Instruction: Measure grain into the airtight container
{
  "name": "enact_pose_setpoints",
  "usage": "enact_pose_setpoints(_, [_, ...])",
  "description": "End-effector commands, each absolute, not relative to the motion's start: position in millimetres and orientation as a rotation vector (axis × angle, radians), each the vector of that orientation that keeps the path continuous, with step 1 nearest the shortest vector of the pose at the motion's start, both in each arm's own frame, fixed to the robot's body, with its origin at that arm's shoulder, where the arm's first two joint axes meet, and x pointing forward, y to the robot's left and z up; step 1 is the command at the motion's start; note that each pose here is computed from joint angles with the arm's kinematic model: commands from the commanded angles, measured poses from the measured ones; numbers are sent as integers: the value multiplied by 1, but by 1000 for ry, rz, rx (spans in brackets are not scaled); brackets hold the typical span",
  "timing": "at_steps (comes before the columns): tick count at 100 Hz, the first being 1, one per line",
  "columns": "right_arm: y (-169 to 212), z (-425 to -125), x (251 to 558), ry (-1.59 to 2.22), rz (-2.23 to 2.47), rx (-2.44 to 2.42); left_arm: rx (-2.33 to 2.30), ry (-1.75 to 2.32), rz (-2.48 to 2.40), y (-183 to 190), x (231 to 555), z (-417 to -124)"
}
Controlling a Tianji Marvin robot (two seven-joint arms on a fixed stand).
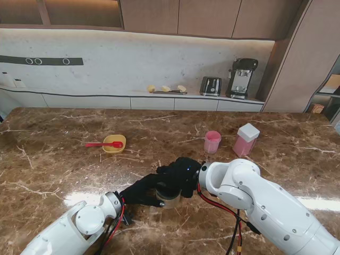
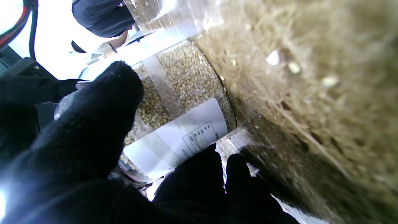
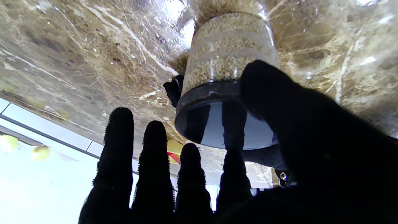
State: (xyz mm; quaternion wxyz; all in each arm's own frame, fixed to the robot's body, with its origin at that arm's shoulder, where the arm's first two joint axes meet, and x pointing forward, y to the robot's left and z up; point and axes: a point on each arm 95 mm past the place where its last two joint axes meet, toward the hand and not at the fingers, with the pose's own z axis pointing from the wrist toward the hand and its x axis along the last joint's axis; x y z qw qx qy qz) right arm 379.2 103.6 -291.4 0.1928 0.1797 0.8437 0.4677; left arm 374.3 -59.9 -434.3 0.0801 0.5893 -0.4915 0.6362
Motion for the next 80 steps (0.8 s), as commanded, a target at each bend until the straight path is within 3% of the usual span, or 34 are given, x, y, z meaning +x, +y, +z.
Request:
enact_pose_setpoints(1, [103,-296,378,2391,1289,508,1830,-1504,1807,-51,359,-458])
enact_pose_setpoints(80, [115,-330,365,2150,1412,738,1829,-1510,1794,-52,358,-459])
